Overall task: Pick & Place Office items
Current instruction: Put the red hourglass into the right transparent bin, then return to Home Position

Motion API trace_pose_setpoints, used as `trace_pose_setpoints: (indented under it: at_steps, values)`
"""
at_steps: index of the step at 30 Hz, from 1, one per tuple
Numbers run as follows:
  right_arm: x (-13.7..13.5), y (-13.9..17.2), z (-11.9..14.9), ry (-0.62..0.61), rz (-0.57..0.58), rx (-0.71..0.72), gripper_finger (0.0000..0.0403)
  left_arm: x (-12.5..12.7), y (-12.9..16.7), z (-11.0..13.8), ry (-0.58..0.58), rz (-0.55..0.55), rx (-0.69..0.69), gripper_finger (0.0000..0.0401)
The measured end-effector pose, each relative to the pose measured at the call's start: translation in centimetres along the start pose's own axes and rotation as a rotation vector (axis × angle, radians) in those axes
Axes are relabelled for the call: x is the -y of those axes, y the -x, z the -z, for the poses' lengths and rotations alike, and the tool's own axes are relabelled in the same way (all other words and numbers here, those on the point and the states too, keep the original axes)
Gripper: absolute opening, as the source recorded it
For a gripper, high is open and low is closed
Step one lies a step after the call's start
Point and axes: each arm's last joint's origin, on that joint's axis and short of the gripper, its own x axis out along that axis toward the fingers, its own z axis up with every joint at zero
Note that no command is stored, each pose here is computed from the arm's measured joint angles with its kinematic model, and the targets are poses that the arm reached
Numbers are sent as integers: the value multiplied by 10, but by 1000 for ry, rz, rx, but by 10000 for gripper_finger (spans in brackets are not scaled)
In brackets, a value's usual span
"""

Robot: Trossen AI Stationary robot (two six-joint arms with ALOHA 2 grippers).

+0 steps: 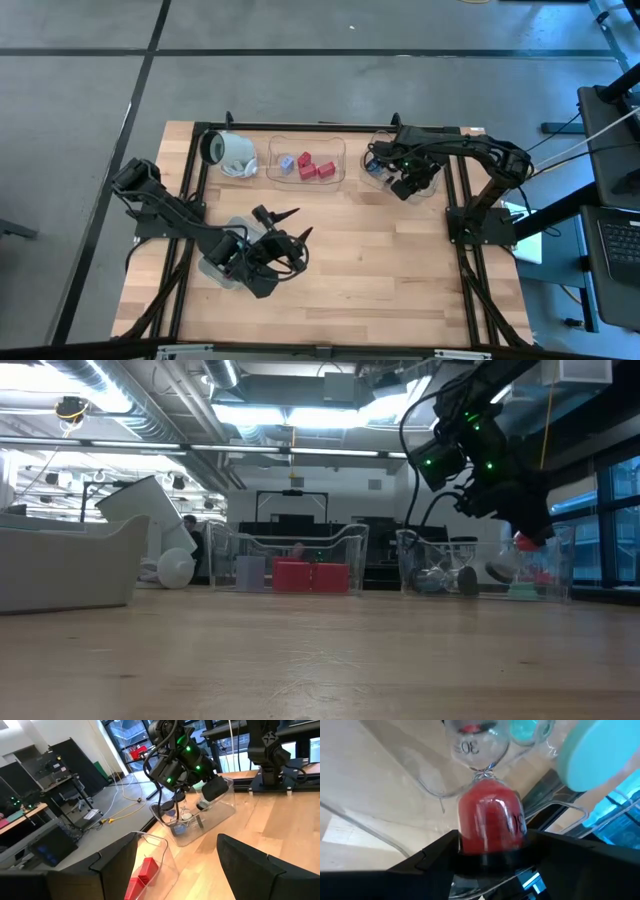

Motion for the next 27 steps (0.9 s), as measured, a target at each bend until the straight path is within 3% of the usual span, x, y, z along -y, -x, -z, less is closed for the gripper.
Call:
trace_pose_setpoints:
  at_steps: [6,10,18,24,27]
  values:
    - [-1,0,-2,30,-7,26,262,0,-1,0,2,-3,-1,269]
    - [1,4,-4,40,49,70,277,-1,-1,0,-10,-13,2,269]
    - [13,51,3,-7,91,277,291,-3,-1,-1,-32,-76,20,269]
    - [21,97,40,-46,46,542,292,-17,4,-11,-25,-57,23,269]
    - [26,112,69,-37,3,695,292,-33,9,-20,5,23,12,269]
